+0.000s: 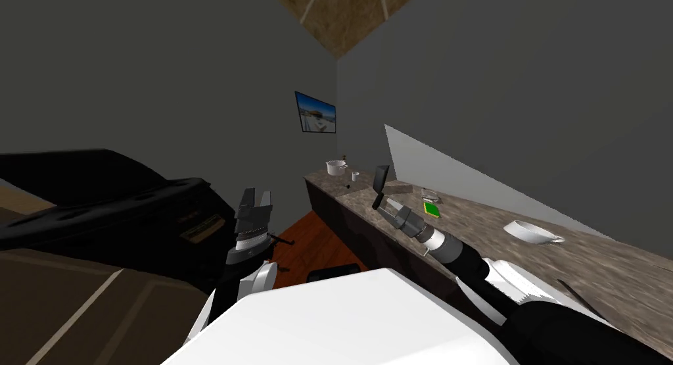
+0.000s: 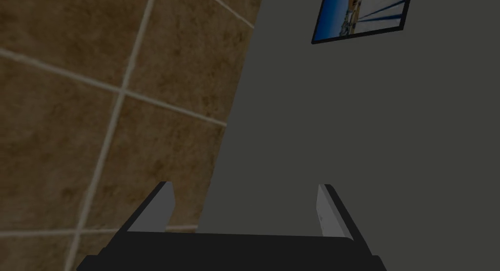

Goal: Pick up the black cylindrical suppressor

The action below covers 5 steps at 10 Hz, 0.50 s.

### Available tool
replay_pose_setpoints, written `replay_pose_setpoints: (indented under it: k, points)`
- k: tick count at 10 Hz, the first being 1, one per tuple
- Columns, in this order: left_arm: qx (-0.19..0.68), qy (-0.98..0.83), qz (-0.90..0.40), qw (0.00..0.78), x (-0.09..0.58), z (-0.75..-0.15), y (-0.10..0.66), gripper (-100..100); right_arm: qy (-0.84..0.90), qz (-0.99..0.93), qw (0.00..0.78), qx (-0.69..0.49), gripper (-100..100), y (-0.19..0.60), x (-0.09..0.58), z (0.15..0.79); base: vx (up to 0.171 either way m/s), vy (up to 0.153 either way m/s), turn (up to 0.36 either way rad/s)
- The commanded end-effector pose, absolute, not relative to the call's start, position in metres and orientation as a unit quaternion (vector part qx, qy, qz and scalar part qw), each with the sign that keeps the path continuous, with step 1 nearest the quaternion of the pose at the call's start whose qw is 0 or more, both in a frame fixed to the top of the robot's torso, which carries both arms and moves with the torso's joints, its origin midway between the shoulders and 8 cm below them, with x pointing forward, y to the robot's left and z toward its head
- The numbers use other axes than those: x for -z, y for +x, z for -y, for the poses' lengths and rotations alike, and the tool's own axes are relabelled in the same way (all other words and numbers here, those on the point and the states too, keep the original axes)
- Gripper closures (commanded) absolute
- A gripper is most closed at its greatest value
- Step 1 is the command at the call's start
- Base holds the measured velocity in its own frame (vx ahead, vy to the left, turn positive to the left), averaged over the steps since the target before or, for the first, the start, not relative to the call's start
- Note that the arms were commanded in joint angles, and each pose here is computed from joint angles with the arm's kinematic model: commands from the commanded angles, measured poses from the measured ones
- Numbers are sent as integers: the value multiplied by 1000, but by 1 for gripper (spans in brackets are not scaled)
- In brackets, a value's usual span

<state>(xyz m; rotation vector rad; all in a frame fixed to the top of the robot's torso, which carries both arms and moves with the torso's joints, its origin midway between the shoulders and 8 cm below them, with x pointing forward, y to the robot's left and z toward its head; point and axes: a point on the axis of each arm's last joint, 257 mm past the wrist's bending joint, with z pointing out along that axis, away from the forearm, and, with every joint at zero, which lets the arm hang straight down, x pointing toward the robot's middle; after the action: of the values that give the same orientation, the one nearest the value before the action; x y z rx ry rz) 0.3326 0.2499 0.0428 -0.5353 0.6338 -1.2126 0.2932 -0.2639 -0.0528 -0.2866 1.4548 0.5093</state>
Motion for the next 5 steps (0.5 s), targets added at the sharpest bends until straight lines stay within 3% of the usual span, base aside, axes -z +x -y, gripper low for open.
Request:
replay_pose_setpoints:
  k: [1, 5]
  points:
    - [553, -244, -289, 742, -43, -250, 333, 0, -164, -684, 684, -193, -100, 288, 76, 272, -14, -17, 322]
    - [553, -244, -289, 742, -43, -250, 333, 0, -226, -730, 632, -129, -100, 276, 121, 294, -7, -22, 265]
